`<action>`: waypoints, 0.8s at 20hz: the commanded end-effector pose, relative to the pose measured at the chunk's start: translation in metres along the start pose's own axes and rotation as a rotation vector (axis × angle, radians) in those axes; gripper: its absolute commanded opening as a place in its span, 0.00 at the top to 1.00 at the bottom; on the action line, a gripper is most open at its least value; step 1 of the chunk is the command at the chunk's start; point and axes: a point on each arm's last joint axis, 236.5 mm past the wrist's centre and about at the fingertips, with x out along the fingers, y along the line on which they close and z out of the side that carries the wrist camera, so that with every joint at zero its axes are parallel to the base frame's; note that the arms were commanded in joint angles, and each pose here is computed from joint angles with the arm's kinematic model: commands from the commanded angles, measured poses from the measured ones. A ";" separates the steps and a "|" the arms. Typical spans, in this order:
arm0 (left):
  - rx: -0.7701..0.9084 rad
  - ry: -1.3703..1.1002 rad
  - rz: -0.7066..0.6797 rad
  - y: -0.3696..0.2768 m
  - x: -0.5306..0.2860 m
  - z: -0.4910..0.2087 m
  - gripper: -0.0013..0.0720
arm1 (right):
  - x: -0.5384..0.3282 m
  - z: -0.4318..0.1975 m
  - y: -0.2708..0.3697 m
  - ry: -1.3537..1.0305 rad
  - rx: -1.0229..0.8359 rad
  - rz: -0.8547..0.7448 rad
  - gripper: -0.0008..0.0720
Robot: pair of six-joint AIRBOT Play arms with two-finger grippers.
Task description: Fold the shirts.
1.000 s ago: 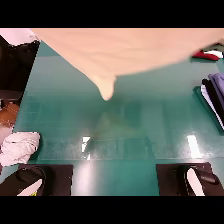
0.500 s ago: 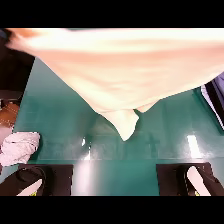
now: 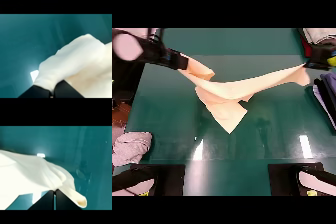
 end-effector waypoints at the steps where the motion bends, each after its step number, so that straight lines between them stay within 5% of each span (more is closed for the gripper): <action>1: -0.151 0.050 -0.003 0.018 0.073 -0.013 0.94 | 0.068 0.011 -0.013 0.060 0.015 -0.052 0.98; 6: -0.355 0.042 -0.075 0.045 0.112 -0.017 0.94 | 0.116 0.040 -0.040 -0.009 0.089 -0.066 0.97; 7: -0.356 0.030 -0.068 0.051 0.111 -0.014 0.73 | 0.119 0.049 -0.044 -0.043 0.094 -0.070 0.97; 8: -0.358 0.030 -0.065 0.054 0.109 -0.013 0.22 | 0.118 0.059 -0.047 -0.083 0.108 -0.069 0.97; 9: -0.362 0.040 -0.063 0.057 0.105 -0.013 0.04 | 0.117 0.067 -0.048 -0.120 0.122 -0.068 0.97; 10: -0.356 0.072 -0.060 0.059 0.100 -0.018 0.06 | 0.114 0.074 -0.049 -0.148 0.128 -0.068 0.96; 11: -0.342 0.101 -0.060 0.061 0.096 -0.023 0.06 | 0.108 0.077 -0.054 -0.164 0.137 -0.072 0.78; 12: -0.339 0.149 -0.061 0.061 0.092 -0.032 0.06 | 0.102 0.078 -0.058 -0.174 0.146 -0.077 0.48; 13: -0.319 0.201 -0.067 0.059 0.088 -0.044 0.06 | 0.097 0.078 -0.062 -0.180 0.152 -0.082 0.37; 16: -0.307 0.381 -0.125 0.039 0.085 -0.090 0.06 | 0.070 0.079 -0.073 -0.212 0.172 -0.097 0.37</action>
